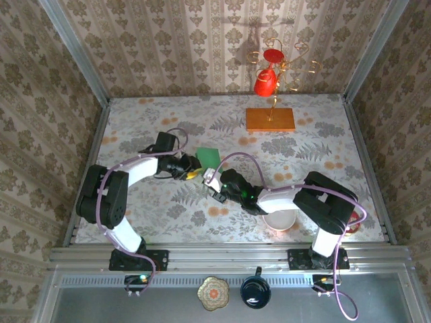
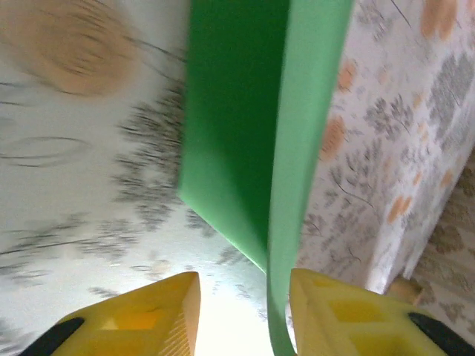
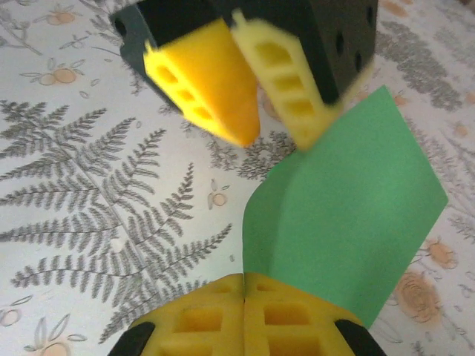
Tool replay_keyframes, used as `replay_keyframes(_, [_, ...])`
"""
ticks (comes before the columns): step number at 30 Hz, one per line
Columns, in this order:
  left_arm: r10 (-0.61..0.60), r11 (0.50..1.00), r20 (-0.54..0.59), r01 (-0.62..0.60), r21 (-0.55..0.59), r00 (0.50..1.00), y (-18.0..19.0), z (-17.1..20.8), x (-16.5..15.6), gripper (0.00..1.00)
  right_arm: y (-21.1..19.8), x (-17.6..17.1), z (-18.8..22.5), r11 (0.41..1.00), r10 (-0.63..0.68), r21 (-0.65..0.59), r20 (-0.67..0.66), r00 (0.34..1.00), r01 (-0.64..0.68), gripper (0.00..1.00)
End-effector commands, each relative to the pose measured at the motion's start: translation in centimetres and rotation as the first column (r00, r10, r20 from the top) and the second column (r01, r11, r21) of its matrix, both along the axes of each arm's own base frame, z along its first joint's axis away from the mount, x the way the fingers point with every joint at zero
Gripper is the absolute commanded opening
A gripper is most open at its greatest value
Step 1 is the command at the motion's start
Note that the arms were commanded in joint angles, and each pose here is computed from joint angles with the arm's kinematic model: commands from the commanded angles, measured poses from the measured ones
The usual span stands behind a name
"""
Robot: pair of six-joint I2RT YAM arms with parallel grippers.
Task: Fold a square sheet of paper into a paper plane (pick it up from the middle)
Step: Third fold the triangle at the center of the table.
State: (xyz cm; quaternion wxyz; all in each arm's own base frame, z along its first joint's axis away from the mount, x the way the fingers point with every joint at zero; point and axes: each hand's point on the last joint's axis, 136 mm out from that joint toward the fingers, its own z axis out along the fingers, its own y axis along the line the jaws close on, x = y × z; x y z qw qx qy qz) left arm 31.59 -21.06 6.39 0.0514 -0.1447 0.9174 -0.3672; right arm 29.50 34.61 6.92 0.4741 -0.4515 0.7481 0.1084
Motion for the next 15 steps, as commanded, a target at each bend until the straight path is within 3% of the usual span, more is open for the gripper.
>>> replay_keyframes(1, [0.031, 0.998, 0.063, -0.034, 0.053, 0.998, 2.5, 1.3, 0.5, 0.42, 0.2, -2.2, -0.6, 0.998, 0.054, 0.019, -0.129, 0.990, -0.052, 0.03])
replay_keyframes(7, [-0.056, 0.998, 0.192, 0.051, 0.030, 0.980, 0.4, 4.5, 1.3, 0.44, -0.1, -4.1, -1.6, 0.998, 0.055, 0.057, -0.290, 0.956, -0.040, 0.00])
replay_keyframes(15, [-0.191, 0.980, 0.116, 0.182, 0.082, 0.975, -3.5, 1.1, 1.0, 0.37, -0.3, -5.3, -2.0, 0.994, 0.056, 0.113, -0.410, 0.910, -0.011, 0.00])
